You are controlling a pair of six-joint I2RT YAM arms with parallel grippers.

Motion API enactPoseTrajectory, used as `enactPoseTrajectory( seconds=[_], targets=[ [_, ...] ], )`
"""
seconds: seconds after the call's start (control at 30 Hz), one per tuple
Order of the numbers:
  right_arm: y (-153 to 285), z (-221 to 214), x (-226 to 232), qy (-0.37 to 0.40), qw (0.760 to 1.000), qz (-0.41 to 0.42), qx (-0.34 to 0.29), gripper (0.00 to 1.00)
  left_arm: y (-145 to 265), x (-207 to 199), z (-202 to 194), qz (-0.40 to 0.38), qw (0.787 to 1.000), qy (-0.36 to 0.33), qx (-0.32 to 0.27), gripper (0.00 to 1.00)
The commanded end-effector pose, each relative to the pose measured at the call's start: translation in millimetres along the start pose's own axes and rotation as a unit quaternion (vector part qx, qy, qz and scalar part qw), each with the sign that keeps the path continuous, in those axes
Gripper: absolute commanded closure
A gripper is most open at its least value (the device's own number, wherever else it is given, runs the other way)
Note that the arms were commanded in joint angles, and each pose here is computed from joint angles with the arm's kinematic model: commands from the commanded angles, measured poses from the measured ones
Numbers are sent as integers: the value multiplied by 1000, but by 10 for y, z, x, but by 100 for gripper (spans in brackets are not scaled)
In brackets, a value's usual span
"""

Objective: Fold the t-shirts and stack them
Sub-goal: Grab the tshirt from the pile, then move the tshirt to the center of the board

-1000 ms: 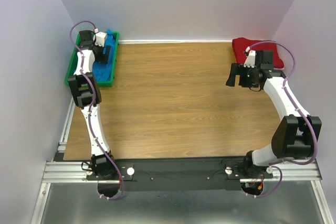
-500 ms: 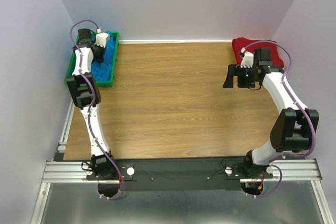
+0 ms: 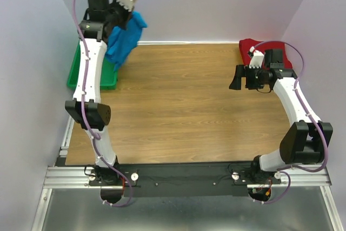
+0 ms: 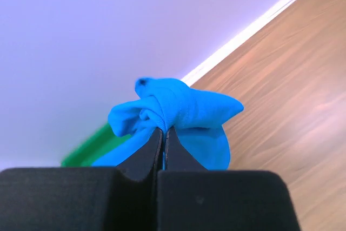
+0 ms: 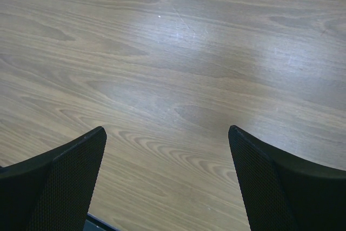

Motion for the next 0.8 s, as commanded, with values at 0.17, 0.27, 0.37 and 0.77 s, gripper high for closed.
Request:
enactPoseTrajectory(
  seconds=[0.17, 0.27, 0.37, 0.77],
  targets=[
    [76, -6, 24, 7, 1000, 2, -4, 0, 709, -1429, 1153, -176, 972, -14, -155, 100],
    [81, 3, 12, 8, 1000, -1, -4, 0, 851, -1627, 1112, -248, 955, -25, -163, 100],
    [91, 7, -5, 10, 1000, -5, -5, 0, 820, -1589, 727, -286, 949, -7, -129, 76],
    [-69, -395, -149, 49, 995, -13, 81, 0, 511, -810, -1857, -235, 962, 73, 117, 4]
  ],
)
Point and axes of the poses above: each gripper's point midway between its finger pads, its own y axis back along the fingers, its own x axis along the line the jaws close on, z = x × y, the point moved 2 cm from there along y, back along the fingers, and after that the axes turned 13 degrees about y, right-handed, at the moved point
